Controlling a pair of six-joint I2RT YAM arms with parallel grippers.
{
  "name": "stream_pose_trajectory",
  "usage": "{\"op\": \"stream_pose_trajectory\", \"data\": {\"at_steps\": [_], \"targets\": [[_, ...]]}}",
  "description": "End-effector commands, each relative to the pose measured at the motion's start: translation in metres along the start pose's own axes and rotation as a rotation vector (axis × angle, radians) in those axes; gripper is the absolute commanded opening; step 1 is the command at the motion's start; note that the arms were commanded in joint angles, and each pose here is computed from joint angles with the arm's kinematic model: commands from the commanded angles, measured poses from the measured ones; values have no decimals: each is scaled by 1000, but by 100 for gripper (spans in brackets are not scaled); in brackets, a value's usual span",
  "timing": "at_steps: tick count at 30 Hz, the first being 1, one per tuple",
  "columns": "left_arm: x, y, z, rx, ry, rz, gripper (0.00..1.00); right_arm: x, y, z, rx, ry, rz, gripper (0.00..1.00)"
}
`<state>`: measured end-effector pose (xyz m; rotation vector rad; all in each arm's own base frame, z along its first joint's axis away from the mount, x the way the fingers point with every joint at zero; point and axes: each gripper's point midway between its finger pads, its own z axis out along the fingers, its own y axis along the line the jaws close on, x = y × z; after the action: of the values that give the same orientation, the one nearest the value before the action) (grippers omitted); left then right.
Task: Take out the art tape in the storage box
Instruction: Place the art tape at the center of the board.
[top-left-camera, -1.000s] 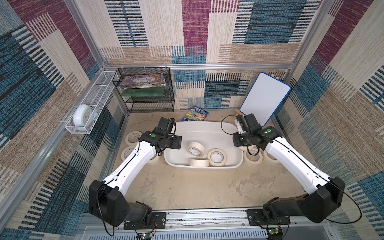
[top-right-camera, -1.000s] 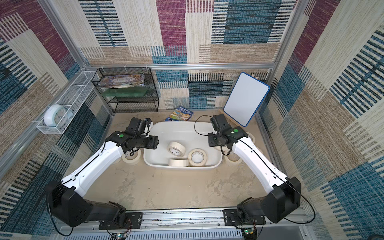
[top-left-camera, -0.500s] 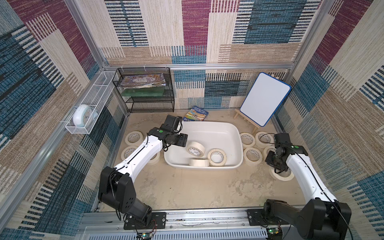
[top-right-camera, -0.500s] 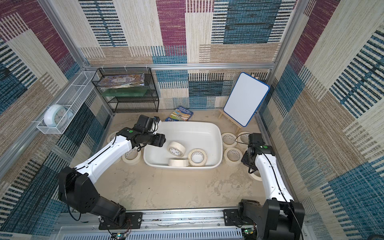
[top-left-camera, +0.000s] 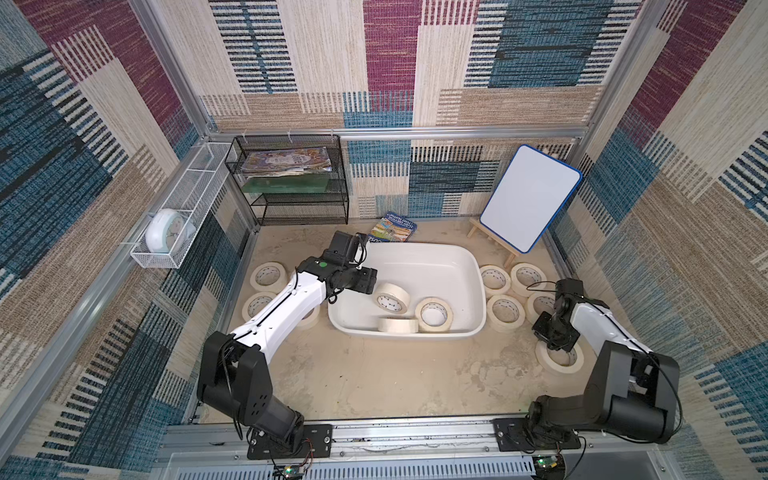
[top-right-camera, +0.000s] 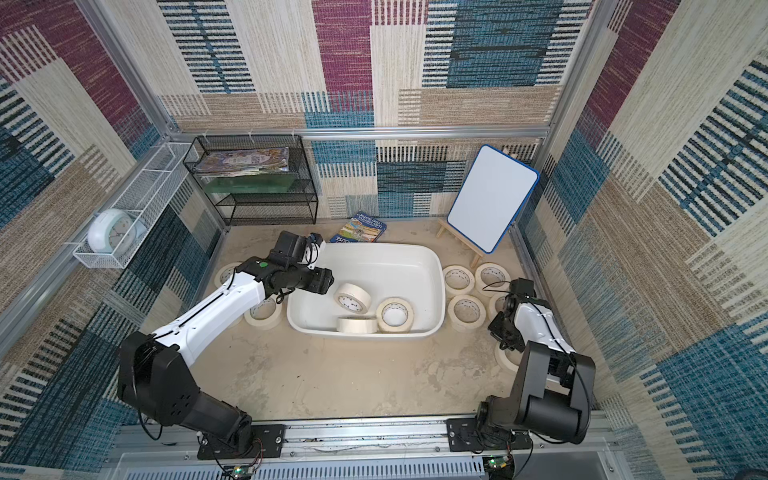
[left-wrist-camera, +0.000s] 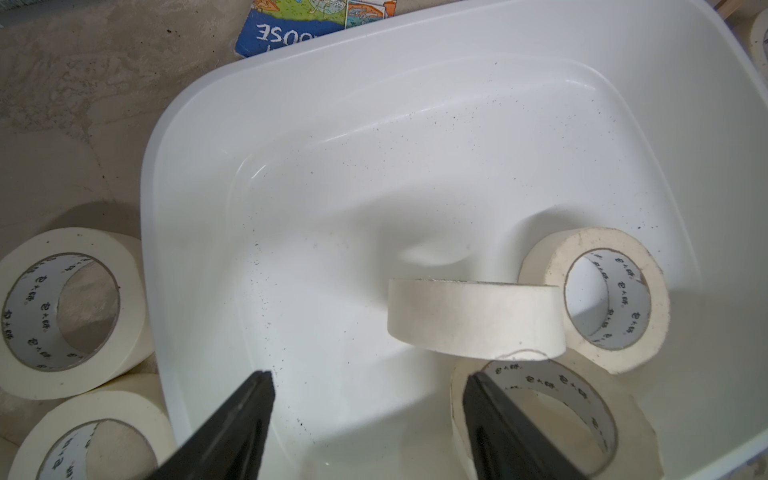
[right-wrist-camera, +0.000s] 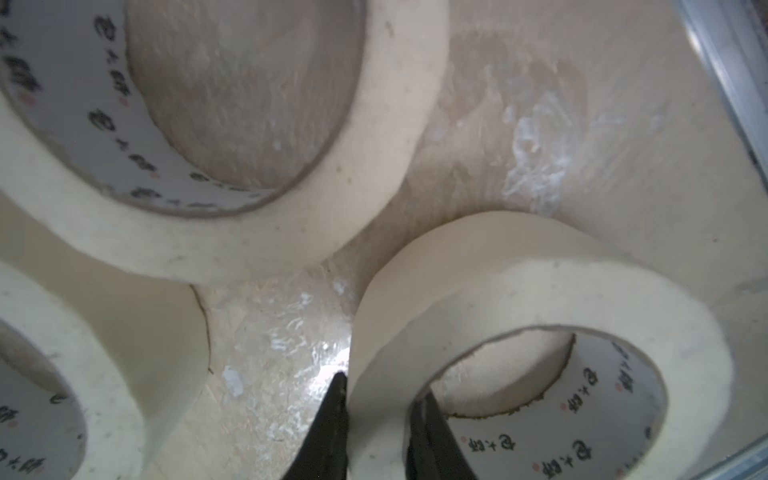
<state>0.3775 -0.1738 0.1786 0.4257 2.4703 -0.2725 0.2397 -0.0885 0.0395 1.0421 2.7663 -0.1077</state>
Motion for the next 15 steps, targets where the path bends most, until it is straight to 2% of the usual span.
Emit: {"op": "stream_pose_trajectory", "data": {"at_steps": [1, 7, 9, 11, 13, 15], "targets": [[-5, -3, -1, 15, -21, 10, 77, -18, 8, 4, -17, -37, -21, 0], [-3, -3, 1, 19, -7, 14, 77, -26, 15, 11, -23, -18, -43, 1], [-1, -4, 0, 19, -5, 16, 77, -28, 14, 9, -20, -29, -48, 17], [0, -4, -1, 21, -1, 17, 77, -29, 15, 4, -28, -42, -48, 28], [1, -6, -3, 28, 2, 17, 78, -32, 17, -3, -42, -58, -49, 37], [3, -8, -6, 36, 6, 18, 78, -34, 19, -14, -55, -78, -53, 42]]}}
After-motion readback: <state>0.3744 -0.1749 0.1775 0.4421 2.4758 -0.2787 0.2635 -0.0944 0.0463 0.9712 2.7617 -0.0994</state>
